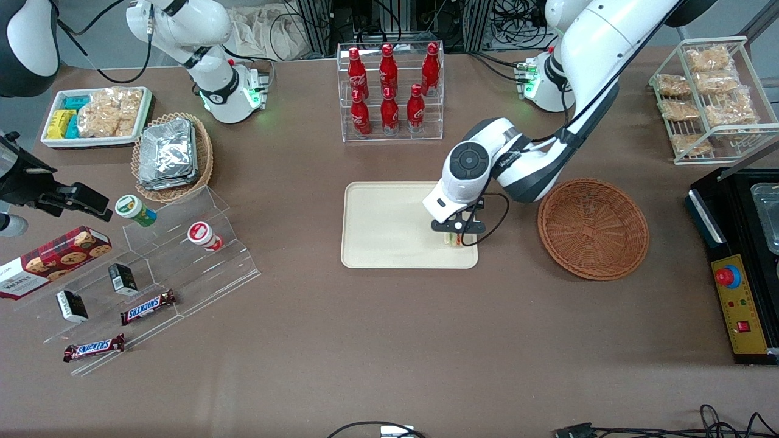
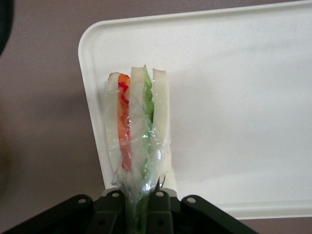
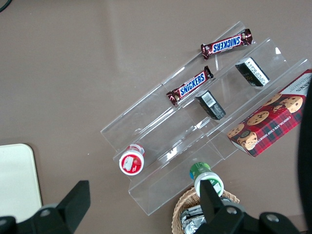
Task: Place sandwich from basket to tray
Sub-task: 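Lower the sandwich onto the tray and open the left gripper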
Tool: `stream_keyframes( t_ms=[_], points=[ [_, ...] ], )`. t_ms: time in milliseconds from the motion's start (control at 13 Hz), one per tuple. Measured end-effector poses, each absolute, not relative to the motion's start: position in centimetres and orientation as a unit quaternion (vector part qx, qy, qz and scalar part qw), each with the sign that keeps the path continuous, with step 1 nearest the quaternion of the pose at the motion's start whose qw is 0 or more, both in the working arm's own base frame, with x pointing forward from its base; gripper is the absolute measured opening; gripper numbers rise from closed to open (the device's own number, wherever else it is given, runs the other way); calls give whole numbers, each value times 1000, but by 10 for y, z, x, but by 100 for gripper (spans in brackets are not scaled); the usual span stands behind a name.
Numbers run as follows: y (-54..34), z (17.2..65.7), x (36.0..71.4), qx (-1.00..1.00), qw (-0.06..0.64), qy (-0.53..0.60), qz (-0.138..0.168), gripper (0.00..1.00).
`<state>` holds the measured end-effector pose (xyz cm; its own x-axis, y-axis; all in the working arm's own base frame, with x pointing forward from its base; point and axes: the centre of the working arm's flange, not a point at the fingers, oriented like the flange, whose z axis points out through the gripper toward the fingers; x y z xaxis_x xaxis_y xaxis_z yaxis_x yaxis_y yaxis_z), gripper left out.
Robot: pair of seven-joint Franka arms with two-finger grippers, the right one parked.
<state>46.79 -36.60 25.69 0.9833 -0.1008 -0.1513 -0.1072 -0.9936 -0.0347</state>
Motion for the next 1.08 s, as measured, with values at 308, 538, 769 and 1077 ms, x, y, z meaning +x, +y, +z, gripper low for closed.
stream_keyframes(
  t_ms=[308,538,769,1077],
  points=[
    [-364,235,465,-995,29,58,73,16],
    [-364,228,465,-995,29,59,76,16],
    [-363,227,465,-995,29,54,76,33],
    [-361,227,467,-996,30,42,77,75]
  ],
)
